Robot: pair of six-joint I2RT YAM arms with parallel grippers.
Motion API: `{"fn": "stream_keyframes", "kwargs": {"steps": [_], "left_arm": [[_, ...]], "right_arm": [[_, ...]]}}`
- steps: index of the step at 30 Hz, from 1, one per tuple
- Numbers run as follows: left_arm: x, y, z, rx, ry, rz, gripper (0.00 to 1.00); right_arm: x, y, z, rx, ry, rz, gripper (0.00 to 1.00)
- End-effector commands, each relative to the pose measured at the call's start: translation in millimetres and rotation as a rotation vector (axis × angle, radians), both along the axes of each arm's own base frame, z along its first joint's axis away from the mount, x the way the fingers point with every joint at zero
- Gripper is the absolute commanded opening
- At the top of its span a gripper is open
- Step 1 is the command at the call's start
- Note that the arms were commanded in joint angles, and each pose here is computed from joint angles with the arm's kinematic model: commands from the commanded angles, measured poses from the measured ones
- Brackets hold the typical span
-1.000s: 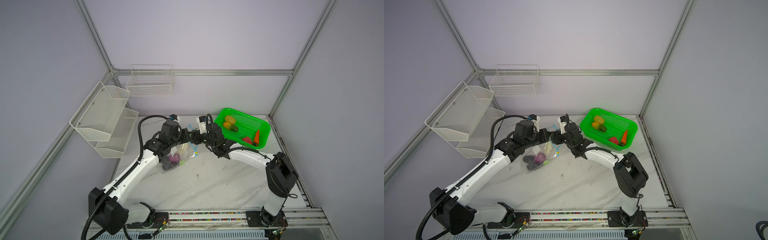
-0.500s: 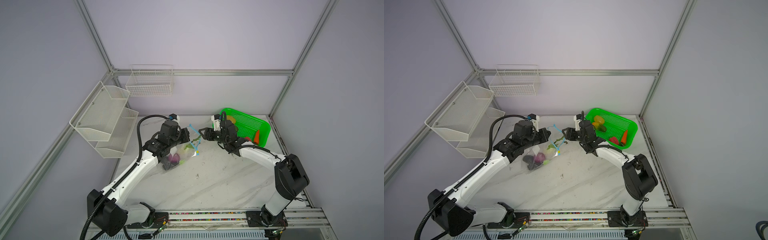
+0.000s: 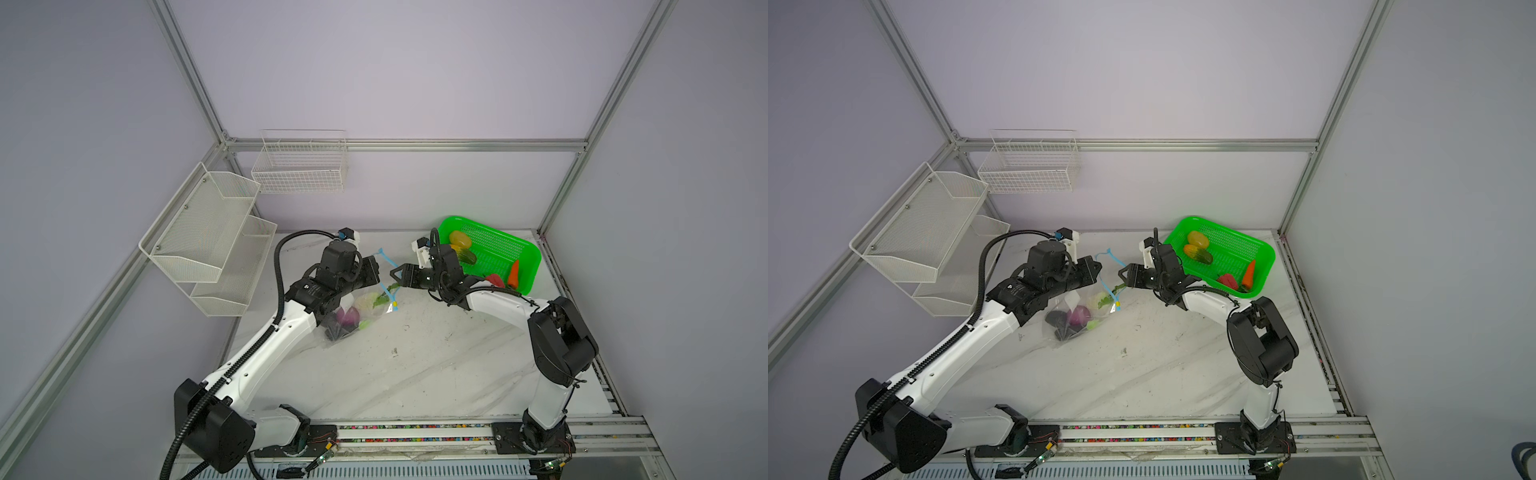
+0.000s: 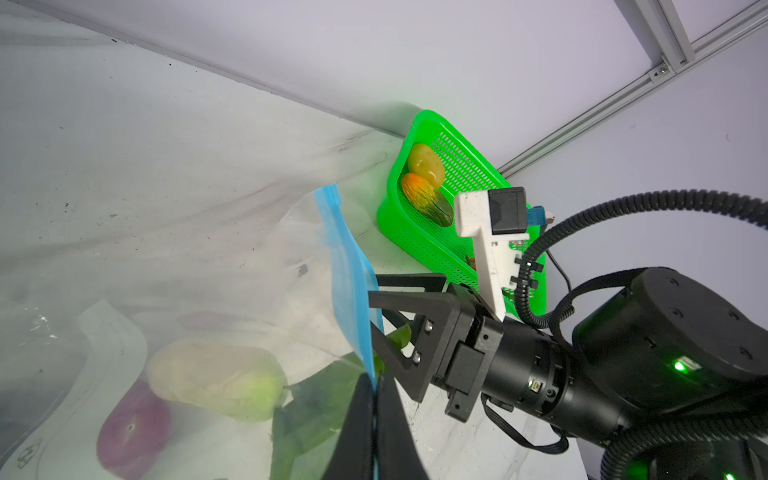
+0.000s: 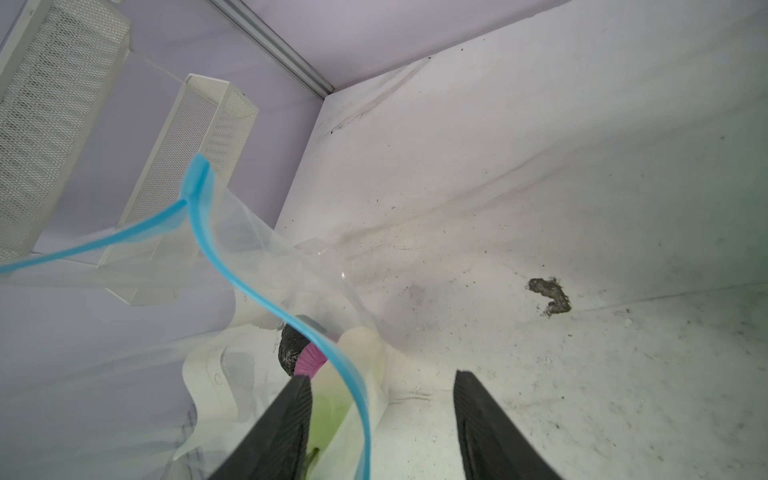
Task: Place the food in the zip-top bag and seal the zipper
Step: 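Grasp the bag's other blue zipper edge with the right gripper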
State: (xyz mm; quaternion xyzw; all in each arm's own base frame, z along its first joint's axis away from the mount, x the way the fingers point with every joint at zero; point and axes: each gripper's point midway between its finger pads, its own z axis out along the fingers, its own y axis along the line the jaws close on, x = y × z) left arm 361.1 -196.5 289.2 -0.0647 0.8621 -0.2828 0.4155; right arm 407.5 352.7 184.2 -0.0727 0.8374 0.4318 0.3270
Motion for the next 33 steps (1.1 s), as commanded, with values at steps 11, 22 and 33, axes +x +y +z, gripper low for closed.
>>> {"fn": "stream_keyframes", "kwargs": {"steps": [11, 22, 33], "left_arm": [[0, 2, 15, -0.019, -0.047, -0.003, 0.00], [0, 2, 17, -0.021, -0.051, -0.005, 0.00], [-2, 7, 20, -0.015, -0.059, 0.006, 0.00]], "right_arm": [[28, 13, 20, 0.043, -0.057, 0.080, 0.38], [19, 13, 46, 0.059, -0.117, 0.122, 0.14], [19, 12, 61, 0.066, -0.149, 0.125, 0.07]]}}
